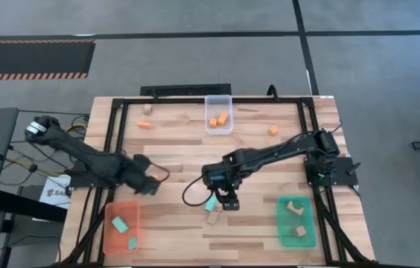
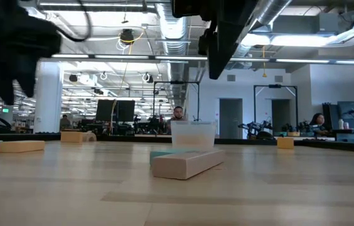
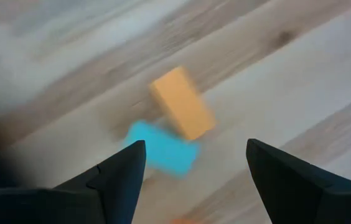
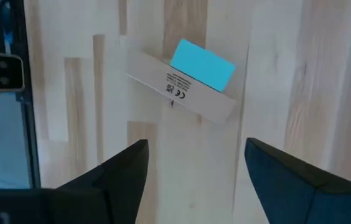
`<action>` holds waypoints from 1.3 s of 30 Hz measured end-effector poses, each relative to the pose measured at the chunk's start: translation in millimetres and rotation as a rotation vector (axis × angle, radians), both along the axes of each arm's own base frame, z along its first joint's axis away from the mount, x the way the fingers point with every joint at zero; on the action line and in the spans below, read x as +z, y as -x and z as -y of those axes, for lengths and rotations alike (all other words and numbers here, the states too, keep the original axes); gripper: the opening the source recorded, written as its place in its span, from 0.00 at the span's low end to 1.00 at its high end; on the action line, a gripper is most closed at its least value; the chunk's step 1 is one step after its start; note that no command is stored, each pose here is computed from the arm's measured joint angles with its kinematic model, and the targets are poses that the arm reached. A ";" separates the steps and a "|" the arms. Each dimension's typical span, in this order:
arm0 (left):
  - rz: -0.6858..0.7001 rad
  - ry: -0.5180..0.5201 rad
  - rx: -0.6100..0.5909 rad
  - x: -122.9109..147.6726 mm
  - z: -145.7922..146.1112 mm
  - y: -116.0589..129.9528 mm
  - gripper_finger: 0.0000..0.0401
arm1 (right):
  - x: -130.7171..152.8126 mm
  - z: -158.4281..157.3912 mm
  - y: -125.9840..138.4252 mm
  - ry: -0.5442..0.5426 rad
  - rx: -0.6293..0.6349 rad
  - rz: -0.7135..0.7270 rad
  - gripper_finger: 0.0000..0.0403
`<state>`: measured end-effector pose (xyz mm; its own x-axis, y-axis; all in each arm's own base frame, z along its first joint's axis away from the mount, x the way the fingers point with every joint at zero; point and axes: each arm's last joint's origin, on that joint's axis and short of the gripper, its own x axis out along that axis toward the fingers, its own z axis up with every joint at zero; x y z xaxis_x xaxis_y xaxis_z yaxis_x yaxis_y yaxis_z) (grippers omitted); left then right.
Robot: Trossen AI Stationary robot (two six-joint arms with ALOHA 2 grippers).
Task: Sort & place blocks by color
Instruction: Put the orange block into the transparent white bin
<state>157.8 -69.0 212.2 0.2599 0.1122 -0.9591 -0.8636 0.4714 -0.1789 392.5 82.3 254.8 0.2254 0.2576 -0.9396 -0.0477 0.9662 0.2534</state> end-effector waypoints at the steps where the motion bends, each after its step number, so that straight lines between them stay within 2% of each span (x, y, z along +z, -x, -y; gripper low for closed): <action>1: 0.017 0.015 0.011 -2.9 -3.2 -7.3 0.66 | 0.1 -0.3 -0.3 -0.003 -0.013 0.000 0.70; 8: -0.047 -0.017 0.110 -18.7 -27.4 -28.7 0.66 | 4.5 1.2 -1.3 -0.017 -0.053 0.021 0.70; 16: -0.171 0.005 0.113 -47.8 -26.1 -46.0 0.66 | 7.1 2.1 3.5 -0.005 -0.031 0.002 0.70; 21: -0.215 0.040 0.127 -73.6 -25.4 -47.8 0.66 | 5.9 3.2 7.3 0.011 0.000 -0.031 0.70; 26: -0.191 0.057 0.184 -81.2 -26.3 -43.7 0.64 | 5.2 3.8 10.3 0.023 0.025 -0.058 0.70; 30: -0.184 0.058 0.200 -79.0 -26.5 -43.3 0.53 | 5.0 5.7 10.7 0.029 0.043 -0.059 0.70; 36: -0.157 0.058 0.158 -74.1 -26.8 -42.3 0.24 | 4.6 12.7 11.7 0.040 0.058 -0.075 0.70; 39: -0.092 0.050 0.104 -60.5 -27.0 -44.3 0.24 | 8.2 17.6 13.9 0.083 0.076 -0.060 0.70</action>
